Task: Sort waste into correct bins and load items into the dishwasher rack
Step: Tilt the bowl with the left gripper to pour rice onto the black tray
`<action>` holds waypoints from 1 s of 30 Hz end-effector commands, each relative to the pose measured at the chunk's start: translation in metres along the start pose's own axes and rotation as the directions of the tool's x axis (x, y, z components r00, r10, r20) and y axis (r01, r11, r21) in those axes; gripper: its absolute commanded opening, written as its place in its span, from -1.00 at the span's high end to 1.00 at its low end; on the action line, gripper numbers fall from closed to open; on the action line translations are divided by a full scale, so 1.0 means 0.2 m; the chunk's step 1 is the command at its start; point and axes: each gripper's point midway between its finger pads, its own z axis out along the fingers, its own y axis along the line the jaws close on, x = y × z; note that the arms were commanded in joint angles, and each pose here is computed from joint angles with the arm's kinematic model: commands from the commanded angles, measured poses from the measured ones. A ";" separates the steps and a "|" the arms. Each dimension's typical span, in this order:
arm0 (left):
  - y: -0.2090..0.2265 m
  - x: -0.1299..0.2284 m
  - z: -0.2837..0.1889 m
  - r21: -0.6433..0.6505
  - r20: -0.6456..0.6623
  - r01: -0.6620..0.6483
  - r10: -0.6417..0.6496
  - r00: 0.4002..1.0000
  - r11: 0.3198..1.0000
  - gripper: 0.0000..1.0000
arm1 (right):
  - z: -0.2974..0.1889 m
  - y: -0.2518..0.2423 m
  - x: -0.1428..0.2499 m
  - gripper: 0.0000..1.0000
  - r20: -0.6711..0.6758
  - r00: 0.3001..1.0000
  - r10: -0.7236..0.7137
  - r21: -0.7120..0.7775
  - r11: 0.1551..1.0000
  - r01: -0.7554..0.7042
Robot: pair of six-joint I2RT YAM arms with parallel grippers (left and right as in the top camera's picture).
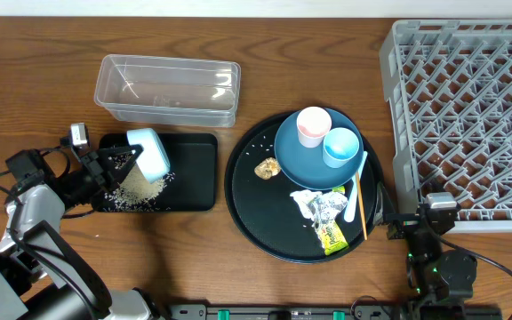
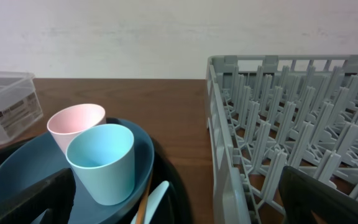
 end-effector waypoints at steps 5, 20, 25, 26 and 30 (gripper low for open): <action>-0.02 0.02 0.01 0.031 -0.007 -0.026 0.026 1.000 0.999 0.88 | 0.00 -0.02 0.01 -0.99 -0.005 1.000 -0.010 0.015 1.000 0.010; -0.03 -0.04 0.04 0.037 -0.016 -0.033 0.034 0.999 0.999 0.88 | 0.00 -0.02 0.01 -0.98 -0.004 1.000 -0.010 0.015 1.000 0.010; -0.04 -0.04 0.07 0.043 -0.034 -0.019 0.021 0.999 0.999 0.88 | 0.00 -0.02 0.01 -0.98 -0.004 1.000 -0.010 0.015 1.000 0.010; -0.04 -0.04 0.08 0.045 -0.043 -0.016 0.018 0.999 0.999 0.88 | 0.00 -0.02 0.01 -0.98 -0.005 1.000 -0.010 0.015 1.000 0.010; -0.05 -0.05 0.11 0.050 -0.062 -0.021 0.024 0.998 0.999 0.88 | 0.00 -0.02 0.01 -0.98 -0.005 1.000 -0.010 0.015 1.000 0.010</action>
